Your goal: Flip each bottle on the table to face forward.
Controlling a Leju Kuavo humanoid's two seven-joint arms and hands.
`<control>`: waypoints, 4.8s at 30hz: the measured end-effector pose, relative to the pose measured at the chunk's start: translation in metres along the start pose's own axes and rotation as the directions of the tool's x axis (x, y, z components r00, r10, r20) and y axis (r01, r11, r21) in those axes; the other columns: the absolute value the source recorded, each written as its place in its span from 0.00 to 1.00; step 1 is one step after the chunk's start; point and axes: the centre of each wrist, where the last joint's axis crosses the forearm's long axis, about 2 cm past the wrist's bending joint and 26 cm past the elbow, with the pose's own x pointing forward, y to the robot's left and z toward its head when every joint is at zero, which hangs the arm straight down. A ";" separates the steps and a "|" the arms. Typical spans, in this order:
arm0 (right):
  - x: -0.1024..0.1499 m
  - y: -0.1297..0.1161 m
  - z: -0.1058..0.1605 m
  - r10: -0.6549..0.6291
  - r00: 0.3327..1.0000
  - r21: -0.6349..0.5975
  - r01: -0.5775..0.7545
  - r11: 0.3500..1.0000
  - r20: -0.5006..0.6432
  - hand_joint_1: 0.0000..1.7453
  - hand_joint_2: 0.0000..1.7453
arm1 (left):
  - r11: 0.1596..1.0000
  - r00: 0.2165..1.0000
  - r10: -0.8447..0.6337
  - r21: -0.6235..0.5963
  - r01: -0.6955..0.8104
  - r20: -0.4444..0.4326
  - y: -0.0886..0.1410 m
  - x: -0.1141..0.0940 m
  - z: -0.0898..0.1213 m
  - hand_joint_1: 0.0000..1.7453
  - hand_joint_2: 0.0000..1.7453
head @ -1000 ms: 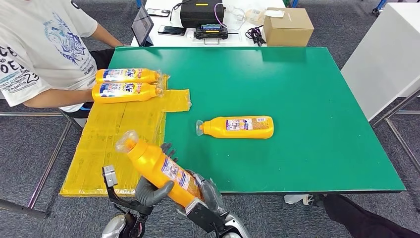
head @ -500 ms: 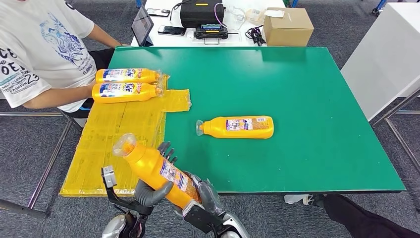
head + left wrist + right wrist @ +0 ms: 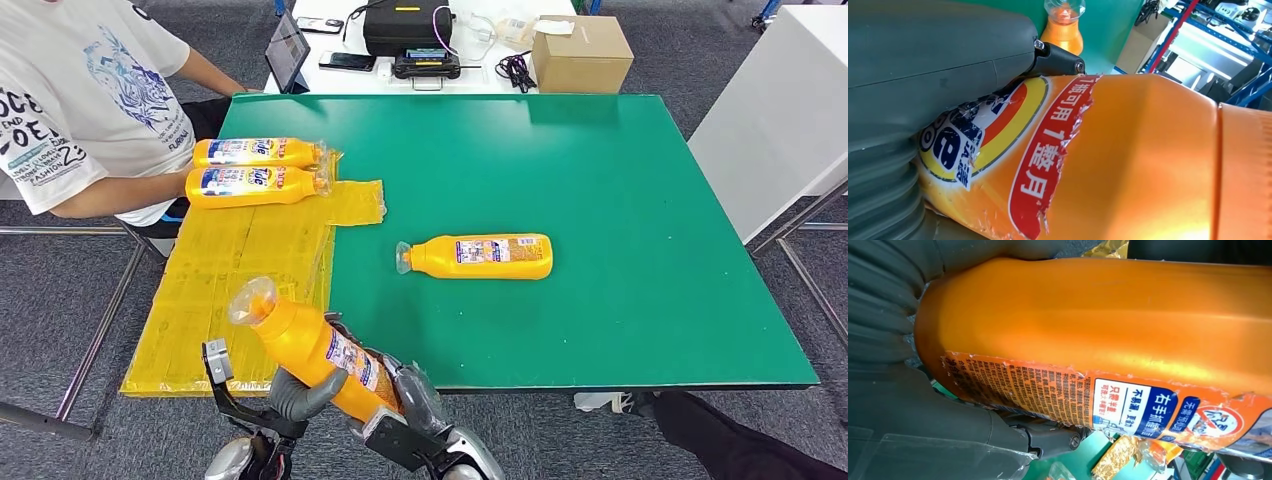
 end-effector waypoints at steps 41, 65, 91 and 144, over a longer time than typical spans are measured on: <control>0.084 -0.071 -0.013 -0.159 0.862 -0.153 0.261 0.953 0.481 0.00 0.00 | 0.722 0.667 -0.682 0.422 0.549 0.299 0.027 0.122 -0.092 1.00 1.00; 0.092 -0.074 -0.022 -0.162 0.853 -0.145 0.265 0.953 0.496 0.00 1.00 | -0.500 -0.438 -0.847 0.173 0.848 -0.302 0.097 0.135 -0.109 1.00 1.00; 0.082 -0.068 -0.020 -0.174 0.881 -0.117 0.248 0.962 0.440 0.00 1.00 | -0.285 -0.306 -0.876 -0.111 0.952 -0.374 0.127 0.138 -0.100 0.00 0.75; 0.031 -0.140 -0.014 0.463 0.886 -0.271 -0.455 0.848 -0.040 0.00 1.00 | 0.280 0.374 -0.925 0.792 0.542 0.071 0.084 0.133 -0.069 0.00 1.00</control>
